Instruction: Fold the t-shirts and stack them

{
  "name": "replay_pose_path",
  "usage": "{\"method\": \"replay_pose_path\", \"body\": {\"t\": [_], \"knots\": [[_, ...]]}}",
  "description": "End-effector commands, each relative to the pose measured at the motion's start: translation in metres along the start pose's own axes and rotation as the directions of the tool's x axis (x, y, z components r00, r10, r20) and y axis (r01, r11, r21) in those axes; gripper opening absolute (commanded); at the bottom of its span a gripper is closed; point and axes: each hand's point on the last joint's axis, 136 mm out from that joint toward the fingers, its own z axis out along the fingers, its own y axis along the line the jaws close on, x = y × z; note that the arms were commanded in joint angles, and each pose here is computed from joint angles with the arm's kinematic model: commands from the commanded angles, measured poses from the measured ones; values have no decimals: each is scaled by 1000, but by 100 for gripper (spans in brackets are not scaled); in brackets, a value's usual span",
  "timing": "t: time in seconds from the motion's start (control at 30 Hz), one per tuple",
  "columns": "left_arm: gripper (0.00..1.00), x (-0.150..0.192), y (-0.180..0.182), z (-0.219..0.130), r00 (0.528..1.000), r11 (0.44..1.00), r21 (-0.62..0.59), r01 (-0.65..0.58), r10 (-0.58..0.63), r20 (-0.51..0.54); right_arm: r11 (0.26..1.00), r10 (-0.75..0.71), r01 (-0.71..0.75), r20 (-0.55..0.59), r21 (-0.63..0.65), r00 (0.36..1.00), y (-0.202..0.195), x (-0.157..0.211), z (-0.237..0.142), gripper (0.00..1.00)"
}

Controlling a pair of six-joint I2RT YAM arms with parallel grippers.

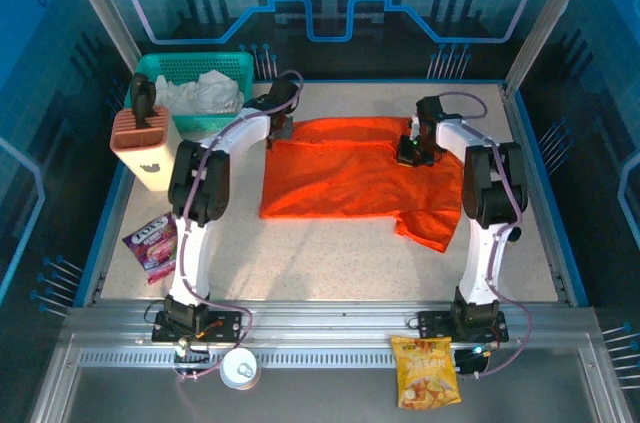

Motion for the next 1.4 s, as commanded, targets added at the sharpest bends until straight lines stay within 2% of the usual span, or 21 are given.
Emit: {"method": "replay_pose_path", "body": {"t": [0.0, 0.13, 0.27, 0.37, 0.53, 0.6, 0.67, 0.93, 1.37], "knots": [[27, -37, 36, -113, 972, 986, -26, 164, -157, 177, 994, -86, 95, 155, -55, 984, 33, -15, -65, 12], [50, 22, 62, -183, 945, 950, 25, 312, -313, 91, 976, -176, 204, 285, -71, 942, 49, -5, -125, 34], [61, 96, 60, -213, 912, 901, 143, 409, -409, -34, 964, -223, 259, 332, -67, 917, 52, 19, -159, 46], [61, 143, 51, -220, 867, 846, 194, 497, -475, -150, 959, -233, 273, 344, -70, 909, 51, 37, -171, 49], [57, 197, 27, -201, 765, 759, 185, 625, -546, -342, 952, -230, 287, 362, -110, 903, 55, 64, -180, 52], [63, 214, 17, -186, 731, 738, 166, 654, -561, -389, 948, -228, 291, 360, -130, 905, 57, 75, -180, 53], [68, 224, 13, -173, 710, 730, 136, 670, -577, -404, 944, -231, 298, 360, -140, 904, 58, 83, -180, 54], [67, 229, 1, -135, 688, 732, 79, 677, -592, -420, 946, -235, 294, 333, -137, 913, 51, 100, -172, 54], [58, 231, -16, -91, 684, 766, 4, 643, -572, -452, 947, -245, 296, 313, -127, 918, 47, 104, -166, 56]]}}
